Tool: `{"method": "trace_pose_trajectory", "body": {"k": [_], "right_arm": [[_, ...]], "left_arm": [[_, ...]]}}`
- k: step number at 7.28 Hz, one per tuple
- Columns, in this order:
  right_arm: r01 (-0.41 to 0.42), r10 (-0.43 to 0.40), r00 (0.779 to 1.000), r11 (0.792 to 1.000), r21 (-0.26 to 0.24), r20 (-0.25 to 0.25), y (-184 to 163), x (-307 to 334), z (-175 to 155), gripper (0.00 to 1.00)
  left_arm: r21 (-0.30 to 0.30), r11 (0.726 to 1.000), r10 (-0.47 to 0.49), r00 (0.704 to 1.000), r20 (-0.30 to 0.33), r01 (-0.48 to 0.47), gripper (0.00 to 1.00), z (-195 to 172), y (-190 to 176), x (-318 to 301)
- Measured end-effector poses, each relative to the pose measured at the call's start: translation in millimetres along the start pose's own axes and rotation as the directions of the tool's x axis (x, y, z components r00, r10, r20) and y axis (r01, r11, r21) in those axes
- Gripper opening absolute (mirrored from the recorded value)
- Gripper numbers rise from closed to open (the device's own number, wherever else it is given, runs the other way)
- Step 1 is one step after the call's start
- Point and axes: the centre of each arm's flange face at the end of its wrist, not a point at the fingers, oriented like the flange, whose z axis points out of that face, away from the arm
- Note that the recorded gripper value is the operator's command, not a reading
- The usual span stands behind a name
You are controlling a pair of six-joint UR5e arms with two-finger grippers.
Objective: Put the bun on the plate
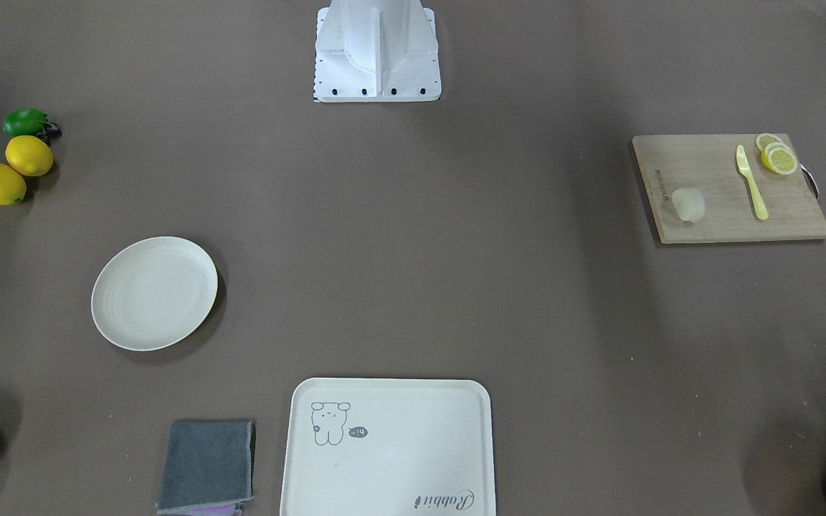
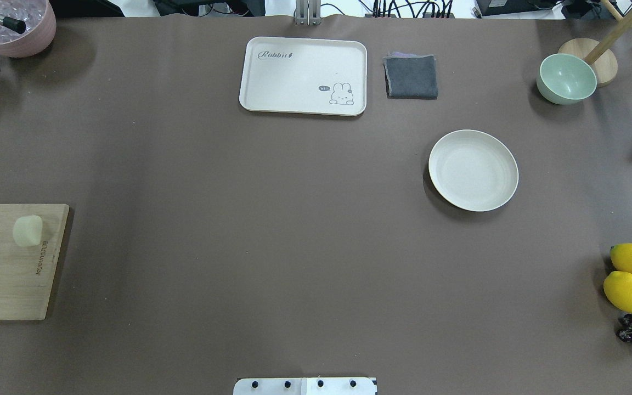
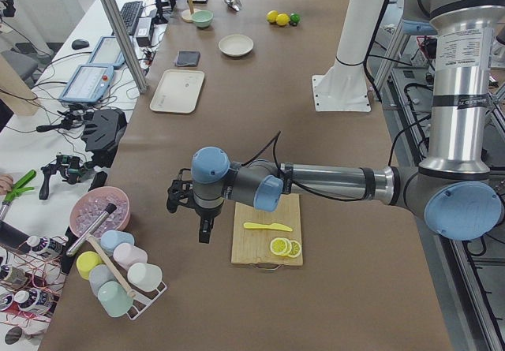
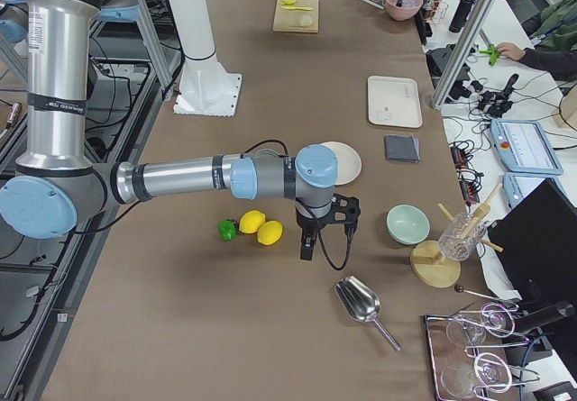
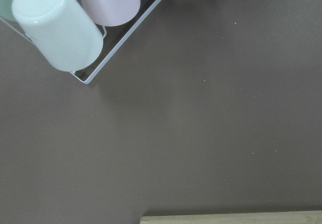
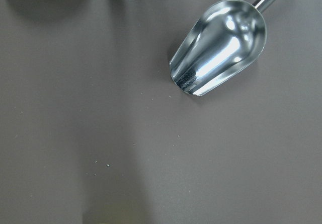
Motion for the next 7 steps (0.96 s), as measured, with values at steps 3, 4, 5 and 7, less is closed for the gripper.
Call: {"method": "trace_pose_trajectory", "body": {"k": [3, 4, 5, 7], "right_arm": [[0.004, -0.004, 1.000, 1.000, 0.016, 0.022, -11.7, -16.9, -8.4, 1.00], [0.021, -0.022, 0.999, 1.000, 0.019, 0.032, -19.9, -34.2, -10.0, 1.00], [0.056, -0.057, 0.997, 0.998, 0.017, 0.042, -29.4, -57.2, -9.3, 1.00], [0.147, -0.148, 0.986, 0.989, 0.028, 0.077, -45.0, -111.3, -0.6, 1.00]], "left_arm": [[0.030, 0.998, 0.055, 0.998, -0.013, -0.055, 0.98, -4.1, -11.8, 19.6], [0.052, 0.996, 0.079, 0.997, -0.016, -0.078, 0.98, -8.3, -13.3, 24.7], [0.092, 0.989, 0.122, 0.992, -0.023, -0.119, 0.98, -12.6, -11.6, 31.1], [0.148, 0.981, 0.136, 0.990, -0.039, -0.128, 0.98, -17.1, -9.2, 40.9]]}}
